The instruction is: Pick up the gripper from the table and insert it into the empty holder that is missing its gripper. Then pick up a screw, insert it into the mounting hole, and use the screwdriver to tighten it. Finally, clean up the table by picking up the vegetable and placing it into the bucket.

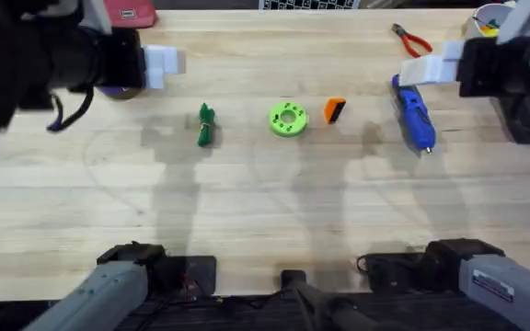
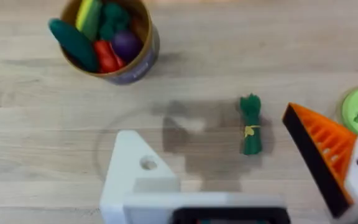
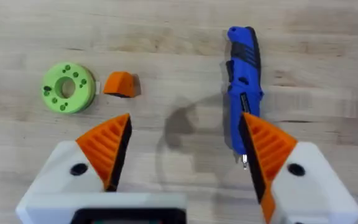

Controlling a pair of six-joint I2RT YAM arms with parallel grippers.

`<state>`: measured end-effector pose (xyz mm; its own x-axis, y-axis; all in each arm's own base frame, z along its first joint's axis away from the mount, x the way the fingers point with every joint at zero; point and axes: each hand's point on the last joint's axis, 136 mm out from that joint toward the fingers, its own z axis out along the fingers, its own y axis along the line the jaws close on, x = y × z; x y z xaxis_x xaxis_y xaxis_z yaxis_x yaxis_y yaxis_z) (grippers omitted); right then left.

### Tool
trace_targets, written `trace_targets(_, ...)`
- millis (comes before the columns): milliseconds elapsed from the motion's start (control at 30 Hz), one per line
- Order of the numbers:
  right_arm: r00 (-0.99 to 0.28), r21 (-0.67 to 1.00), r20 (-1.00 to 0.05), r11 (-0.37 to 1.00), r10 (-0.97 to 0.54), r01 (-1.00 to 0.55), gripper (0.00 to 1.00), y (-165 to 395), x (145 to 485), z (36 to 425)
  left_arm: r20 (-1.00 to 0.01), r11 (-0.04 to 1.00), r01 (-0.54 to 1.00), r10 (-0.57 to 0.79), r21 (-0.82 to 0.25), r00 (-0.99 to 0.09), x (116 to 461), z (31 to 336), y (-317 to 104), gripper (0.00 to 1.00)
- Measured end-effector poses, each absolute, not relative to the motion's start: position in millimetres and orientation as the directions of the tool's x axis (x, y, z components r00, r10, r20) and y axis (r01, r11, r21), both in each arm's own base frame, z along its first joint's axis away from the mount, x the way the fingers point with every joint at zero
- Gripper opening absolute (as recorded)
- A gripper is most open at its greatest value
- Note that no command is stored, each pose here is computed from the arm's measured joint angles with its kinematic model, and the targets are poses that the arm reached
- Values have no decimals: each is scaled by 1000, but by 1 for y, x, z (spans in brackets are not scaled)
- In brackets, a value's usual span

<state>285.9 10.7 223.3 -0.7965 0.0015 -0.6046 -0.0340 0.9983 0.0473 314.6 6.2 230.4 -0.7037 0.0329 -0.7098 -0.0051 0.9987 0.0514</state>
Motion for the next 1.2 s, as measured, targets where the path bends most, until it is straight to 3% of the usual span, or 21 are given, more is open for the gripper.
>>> trace_targets(233, -828, 49, -560, 998, 1, -31, 994, 11, 289, 213, -574, 999, 4, 33, 52, -818, 326, 201, 6, 985)
trace_targets(533, -831, 49, -556, 998, 1, -31, 994, 11, 288, 213, -524, 999, 9, 33, 49, -851, 328, 184, 5, 985)
trace_targets(733, -831, 49, -557, 998, 1, -31, 993, 11, 288, 213, -469, 998, 62, 54, -1, -882, 317, 174, -17, 988)
trace_targets(967, -835, 49, -550, 998, 1, -31, 994, 11, 286, 212, -297, 995, 76, 55, -58, -953, 311, 128, -50, 987)
trace_targets(1200, -835, 49, -550, 998, 1, -31, 994, 11, 286, 212, -150, 995, 33, 19, -91, -988, 317, 76, -56, 987)
